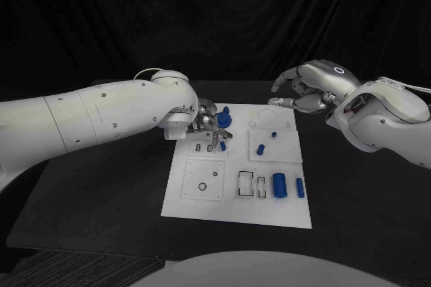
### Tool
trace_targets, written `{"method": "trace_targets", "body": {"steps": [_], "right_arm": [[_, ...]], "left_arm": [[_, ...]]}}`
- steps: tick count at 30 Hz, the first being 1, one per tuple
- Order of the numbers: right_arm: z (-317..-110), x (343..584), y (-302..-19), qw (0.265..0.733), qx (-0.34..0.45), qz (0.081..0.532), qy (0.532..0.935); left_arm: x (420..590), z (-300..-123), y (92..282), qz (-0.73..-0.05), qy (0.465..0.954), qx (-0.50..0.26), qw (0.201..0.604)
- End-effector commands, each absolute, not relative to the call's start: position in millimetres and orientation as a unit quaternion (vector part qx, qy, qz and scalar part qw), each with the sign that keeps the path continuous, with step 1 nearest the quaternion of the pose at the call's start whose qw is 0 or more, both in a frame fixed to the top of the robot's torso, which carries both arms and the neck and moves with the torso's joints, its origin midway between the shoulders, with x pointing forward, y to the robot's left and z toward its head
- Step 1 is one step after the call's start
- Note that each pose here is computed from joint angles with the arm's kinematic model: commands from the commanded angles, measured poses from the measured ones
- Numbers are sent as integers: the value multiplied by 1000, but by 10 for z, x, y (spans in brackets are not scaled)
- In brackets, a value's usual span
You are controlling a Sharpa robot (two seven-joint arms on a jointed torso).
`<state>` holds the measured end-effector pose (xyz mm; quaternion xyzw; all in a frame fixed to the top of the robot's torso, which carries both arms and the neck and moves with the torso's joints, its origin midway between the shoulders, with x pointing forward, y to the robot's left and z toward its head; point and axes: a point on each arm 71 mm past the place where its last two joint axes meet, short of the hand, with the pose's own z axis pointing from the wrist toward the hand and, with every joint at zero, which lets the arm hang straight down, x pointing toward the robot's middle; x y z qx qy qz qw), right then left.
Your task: Assemble the parts on the task board
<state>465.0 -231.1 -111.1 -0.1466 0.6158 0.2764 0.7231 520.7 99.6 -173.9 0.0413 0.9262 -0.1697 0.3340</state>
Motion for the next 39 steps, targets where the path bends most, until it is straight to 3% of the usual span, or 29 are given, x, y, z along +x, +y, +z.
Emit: {"method": "trace_targets", "body": {"steps": [1,39], "right_arm": [[-1125,4657,-2316,723,-142,271,620],[-1184,4676,-2307,719,-142,271,624]], "left_arm": [[5194,-1752,952,-181,927,48,325],[5184,-1846,922,-173,935,58,304]]}}
